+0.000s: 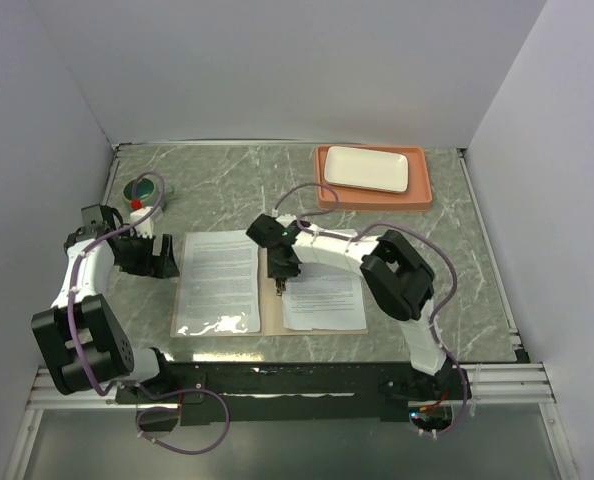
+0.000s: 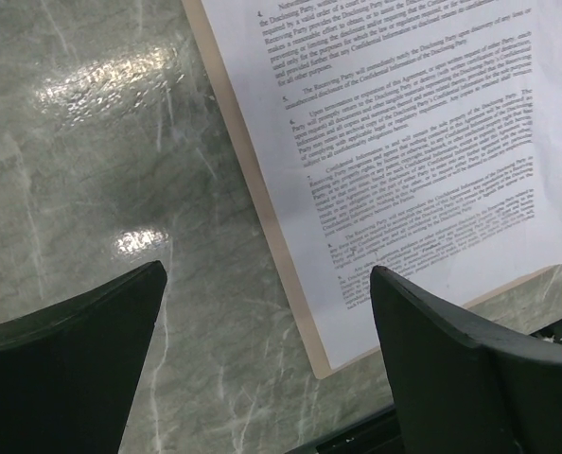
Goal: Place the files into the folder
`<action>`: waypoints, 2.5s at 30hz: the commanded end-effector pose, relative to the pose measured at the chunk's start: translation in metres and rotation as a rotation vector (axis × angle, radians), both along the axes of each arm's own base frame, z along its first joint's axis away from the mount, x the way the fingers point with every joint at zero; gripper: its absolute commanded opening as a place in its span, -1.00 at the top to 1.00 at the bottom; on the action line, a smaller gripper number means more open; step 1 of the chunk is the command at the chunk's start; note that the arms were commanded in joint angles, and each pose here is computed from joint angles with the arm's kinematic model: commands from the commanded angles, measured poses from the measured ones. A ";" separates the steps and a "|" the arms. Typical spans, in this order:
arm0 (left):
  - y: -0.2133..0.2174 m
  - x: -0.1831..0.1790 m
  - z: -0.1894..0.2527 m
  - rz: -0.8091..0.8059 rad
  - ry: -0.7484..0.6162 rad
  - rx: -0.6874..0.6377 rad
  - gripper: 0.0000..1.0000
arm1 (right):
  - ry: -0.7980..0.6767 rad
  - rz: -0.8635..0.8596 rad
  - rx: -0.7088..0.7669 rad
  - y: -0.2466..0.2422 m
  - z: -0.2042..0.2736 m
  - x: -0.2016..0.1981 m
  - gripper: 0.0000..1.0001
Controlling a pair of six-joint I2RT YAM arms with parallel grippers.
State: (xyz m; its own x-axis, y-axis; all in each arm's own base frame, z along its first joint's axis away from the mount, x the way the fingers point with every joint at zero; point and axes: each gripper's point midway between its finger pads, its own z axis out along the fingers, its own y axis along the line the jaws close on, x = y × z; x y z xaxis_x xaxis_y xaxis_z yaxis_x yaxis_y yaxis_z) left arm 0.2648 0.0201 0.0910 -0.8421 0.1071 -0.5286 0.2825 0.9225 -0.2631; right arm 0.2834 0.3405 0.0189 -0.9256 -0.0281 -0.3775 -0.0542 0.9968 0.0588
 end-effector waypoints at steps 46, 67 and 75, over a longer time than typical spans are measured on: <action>-0.001 0.023 -0.044 0.018 0.163 -0.105 -0.93 | 0.246 -0.097 0.462 -0.054 -0.098 -0.044 0.82; -0.009 0.023 -0.052 -0.040 0.169 -0.153 -0.93 | 0.033 0.048 0.163 -0.011 -0.012 -0.017 -0.18; -0.012 0.020 -0.056 -0.061 0.175 -0.166 -0.92 | 0.040 0.062 0.089 -0.002 -0.013 -0.012 -0.16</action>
